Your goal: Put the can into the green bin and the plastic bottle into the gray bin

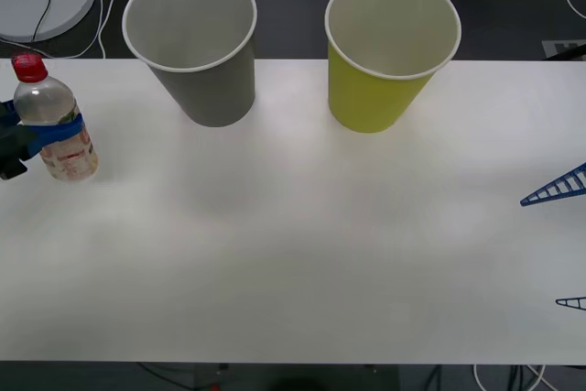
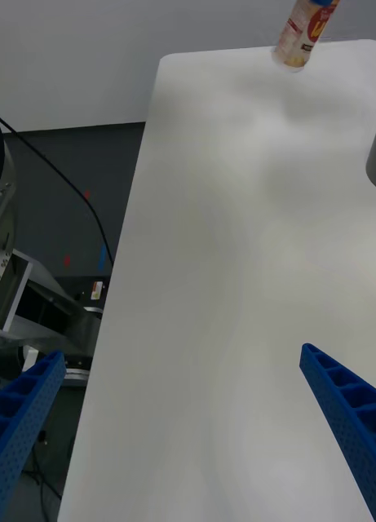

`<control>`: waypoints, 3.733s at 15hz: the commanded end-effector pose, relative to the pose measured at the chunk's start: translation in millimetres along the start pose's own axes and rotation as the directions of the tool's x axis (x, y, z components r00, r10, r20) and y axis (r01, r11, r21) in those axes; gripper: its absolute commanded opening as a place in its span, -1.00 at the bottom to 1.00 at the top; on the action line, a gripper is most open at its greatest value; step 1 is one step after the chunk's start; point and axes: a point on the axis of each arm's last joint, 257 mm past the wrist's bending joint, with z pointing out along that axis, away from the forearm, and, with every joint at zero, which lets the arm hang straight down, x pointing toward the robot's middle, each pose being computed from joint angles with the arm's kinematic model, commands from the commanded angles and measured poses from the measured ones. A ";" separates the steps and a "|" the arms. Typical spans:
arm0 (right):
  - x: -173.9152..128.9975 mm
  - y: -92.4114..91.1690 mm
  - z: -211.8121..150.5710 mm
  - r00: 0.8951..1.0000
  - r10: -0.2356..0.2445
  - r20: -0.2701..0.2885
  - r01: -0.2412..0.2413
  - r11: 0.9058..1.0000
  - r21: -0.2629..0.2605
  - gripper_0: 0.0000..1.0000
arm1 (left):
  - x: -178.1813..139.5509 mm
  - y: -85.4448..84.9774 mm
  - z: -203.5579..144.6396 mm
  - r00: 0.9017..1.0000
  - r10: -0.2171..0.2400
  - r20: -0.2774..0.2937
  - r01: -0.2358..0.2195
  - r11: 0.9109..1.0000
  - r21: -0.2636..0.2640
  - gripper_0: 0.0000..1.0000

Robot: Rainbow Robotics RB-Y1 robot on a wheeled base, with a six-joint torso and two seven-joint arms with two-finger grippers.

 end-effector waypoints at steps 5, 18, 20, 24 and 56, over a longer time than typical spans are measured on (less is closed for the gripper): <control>0.0 0.0 0.0 1.000 0.000 0.000 0.000 1.000 0.000 1.00 | -18.6 15.7 -18.7 0.990 0.078 -0.114 -0.075 0.997 0.037 -1.00; 0.0 0.0 0.0 1.000 0.000 0.000 0.000 1.000 0.000 1.00 | -66.2 34.9 -35.4 0.932 0.201 -0.302 -0.157 0.974 0.163 -1.00; 0.0 0.0 0.0 1.000 0.000 0.000 0.000 1.000 0.000 1.00 | -73.7 31.3 -35.1 0.925 0.198 -0.325 -0.148 0.974 0.172 -1.00; 0.0 0.0 0.0 1.000 0.000 0.000 0.000 1.000 0.000 1.00 | -87.5 26.5 -23.6 0.907 0.221 -0.359 -0.156 0.967 0.200 -1.00; 0.0 0.0 0.0 1.000 0.000 0.000 0.000 1.000 0.000 1.00 | -225.5 -5.3 136.0 0.720 0.471 -0.509 -0.271 0.867 0.419 -1.00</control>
